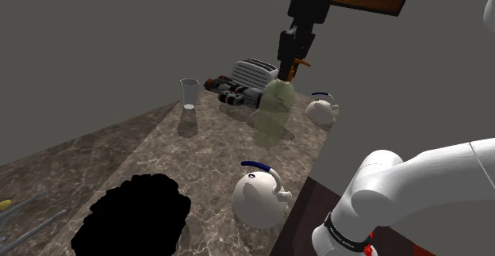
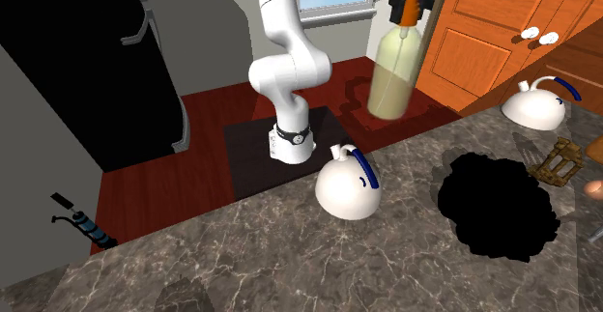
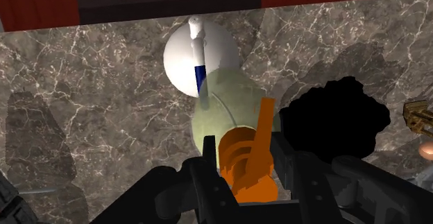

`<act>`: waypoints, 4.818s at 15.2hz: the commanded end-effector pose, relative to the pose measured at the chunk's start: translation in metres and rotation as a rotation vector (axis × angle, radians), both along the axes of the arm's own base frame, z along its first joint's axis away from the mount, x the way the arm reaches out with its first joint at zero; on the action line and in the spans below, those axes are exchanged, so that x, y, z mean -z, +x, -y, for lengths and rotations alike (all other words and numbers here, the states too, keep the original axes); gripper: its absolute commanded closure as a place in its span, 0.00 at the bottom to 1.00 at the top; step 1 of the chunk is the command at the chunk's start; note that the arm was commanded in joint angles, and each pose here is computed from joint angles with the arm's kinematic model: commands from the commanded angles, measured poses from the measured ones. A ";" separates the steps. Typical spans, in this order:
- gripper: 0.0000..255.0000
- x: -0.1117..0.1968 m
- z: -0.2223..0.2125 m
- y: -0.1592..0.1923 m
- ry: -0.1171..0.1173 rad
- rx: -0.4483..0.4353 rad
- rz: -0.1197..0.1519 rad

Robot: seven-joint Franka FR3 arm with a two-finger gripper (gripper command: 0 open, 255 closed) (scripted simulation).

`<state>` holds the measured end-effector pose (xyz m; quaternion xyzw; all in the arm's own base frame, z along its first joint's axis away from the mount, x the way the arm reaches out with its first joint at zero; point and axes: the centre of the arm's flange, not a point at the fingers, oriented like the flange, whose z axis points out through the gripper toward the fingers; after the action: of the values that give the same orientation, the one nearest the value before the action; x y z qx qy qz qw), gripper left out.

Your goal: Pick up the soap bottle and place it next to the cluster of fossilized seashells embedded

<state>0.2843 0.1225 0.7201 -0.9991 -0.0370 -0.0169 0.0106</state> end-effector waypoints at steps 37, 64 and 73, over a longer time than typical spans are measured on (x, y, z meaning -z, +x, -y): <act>1.00 0.137 -0.163 -0.005 0.001 0.001 0.000; 1.00 0.279 -0.163 -0.005 0.001 0.001 0.000; 1.00 0.298 -0.163 -0.005 0.001 0.001 0.000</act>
<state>0.2796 0.2852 0.4224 -0.9991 -0.0362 -0.0168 0.0110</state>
